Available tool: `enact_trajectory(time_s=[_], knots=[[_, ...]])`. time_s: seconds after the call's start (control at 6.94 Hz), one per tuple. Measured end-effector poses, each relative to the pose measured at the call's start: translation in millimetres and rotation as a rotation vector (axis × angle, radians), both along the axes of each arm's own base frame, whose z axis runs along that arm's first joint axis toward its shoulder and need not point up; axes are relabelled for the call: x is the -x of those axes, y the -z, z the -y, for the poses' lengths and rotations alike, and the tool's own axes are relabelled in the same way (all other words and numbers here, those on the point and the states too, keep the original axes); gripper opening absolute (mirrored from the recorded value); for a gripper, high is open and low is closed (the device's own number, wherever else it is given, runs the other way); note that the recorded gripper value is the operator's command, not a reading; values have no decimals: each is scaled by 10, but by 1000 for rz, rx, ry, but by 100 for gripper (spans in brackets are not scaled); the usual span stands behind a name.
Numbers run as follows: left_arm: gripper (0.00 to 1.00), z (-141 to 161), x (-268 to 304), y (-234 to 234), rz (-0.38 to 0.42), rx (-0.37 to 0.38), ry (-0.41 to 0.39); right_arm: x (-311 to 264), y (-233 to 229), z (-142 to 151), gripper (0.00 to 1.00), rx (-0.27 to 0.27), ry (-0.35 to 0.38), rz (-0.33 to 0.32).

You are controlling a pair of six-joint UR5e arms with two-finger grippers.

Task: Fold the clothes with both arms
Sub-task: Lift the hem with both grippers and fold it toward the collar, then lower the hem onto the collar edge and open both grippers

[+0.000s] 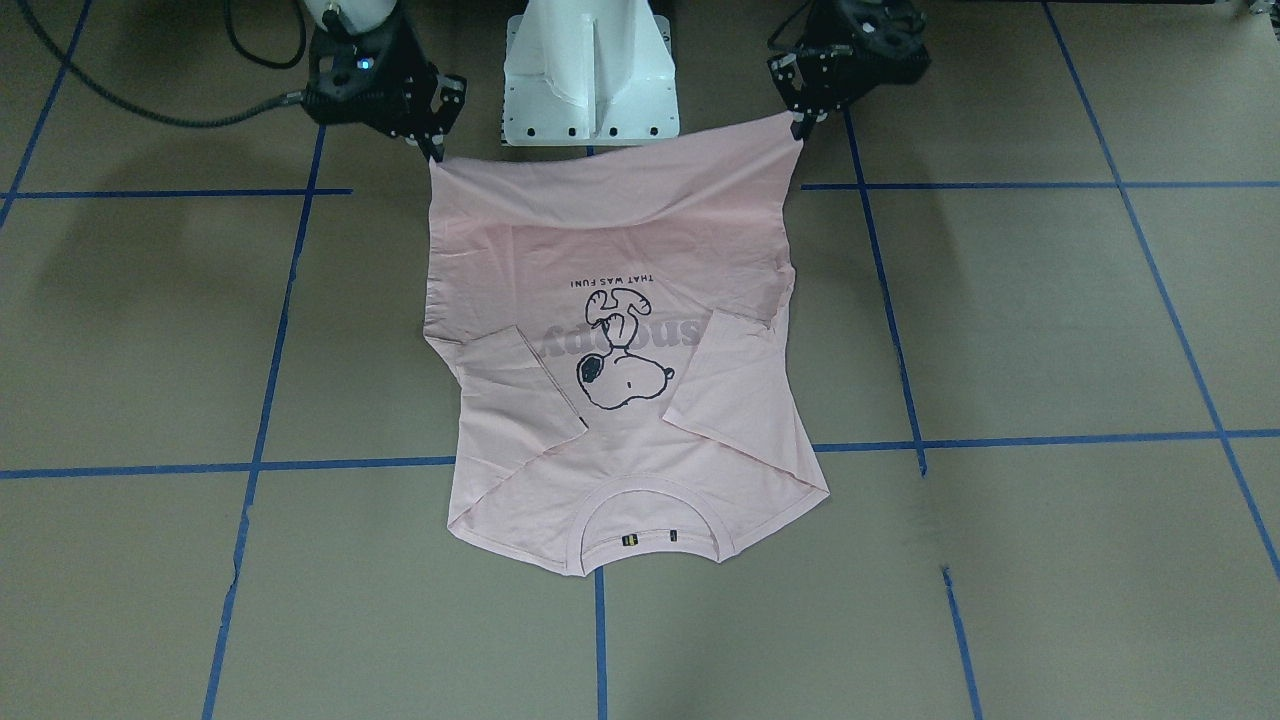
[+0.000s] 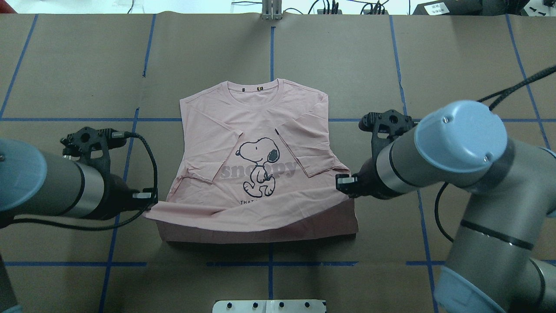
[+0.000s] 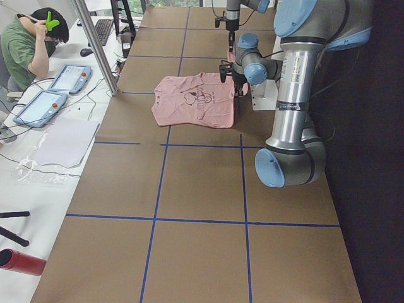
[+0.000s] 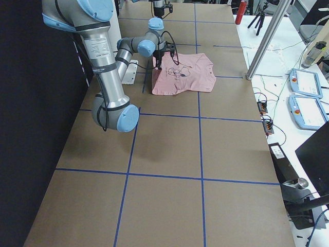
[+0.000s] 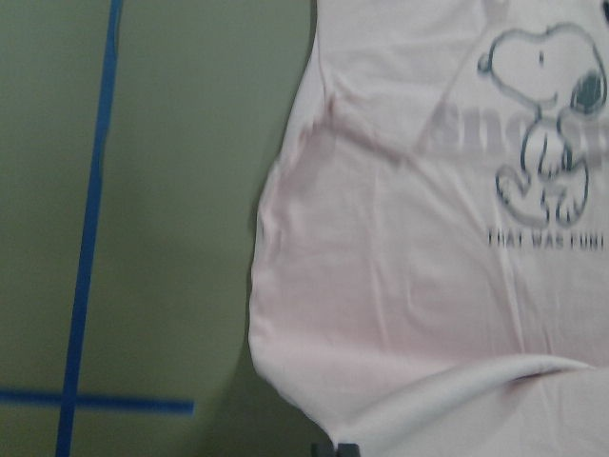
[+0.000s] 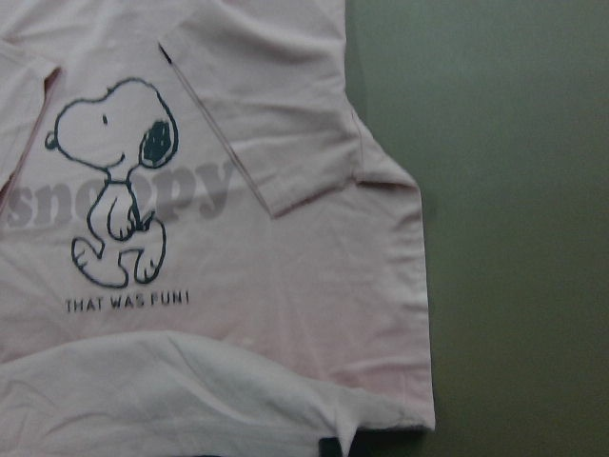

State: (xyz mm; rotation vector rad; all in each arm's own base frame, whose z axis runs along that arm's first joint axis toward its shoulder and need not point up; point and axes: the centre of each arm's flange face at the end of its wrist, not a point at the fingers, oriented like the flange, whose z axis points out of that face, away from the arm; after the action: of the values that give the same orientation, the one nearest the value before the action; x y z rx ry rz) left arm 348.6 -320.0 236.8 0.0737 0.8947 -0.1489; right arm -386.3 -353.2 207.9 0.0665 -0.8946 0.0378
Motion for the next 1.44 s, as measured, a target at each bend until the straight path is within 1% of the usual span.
enact_trajectory(time_s=[0.14, 0.29, 0.43, 0.58, 0.72, 1.01, 1.15, 1.3, 1.44], knots=[[0, 398, -92, -70, 34, -17, 26, 14, -71, 443, 0, -75, 10, -40], [0, 764, -157, -135, 65, -30, 48, 54, -169, 826, 0, -129, 10, -55], [0, 1136, -186, -220, 85, -47, 72, 173, -337, 1215, 0, -169, -7, -40], [0, 1508, -203, -354, 95, -61, 101, 335, -548, 1588, 0, -194, -27, -22], [0, 1879, -272, -530, 98, -67, 130, 511, -722, 1924, 0, -200, -42, -17], [0, 2478, -491, -956, 97, -71, 167, 726, -838, 2422, 0, -172, -59, -39], [0, 2693, -529, -1195, 97, -71, 184, 752, -882, 2585, 0, -153, -67, -53], [0, 2810, -538, -1352, 101, -71, 192, 754, -924, 2715, 0, -138, -74, -66], [0, 2864, -548, -1431, 106, -72, 191, 773, -922, 2849, 0, -129, -81, -75]])
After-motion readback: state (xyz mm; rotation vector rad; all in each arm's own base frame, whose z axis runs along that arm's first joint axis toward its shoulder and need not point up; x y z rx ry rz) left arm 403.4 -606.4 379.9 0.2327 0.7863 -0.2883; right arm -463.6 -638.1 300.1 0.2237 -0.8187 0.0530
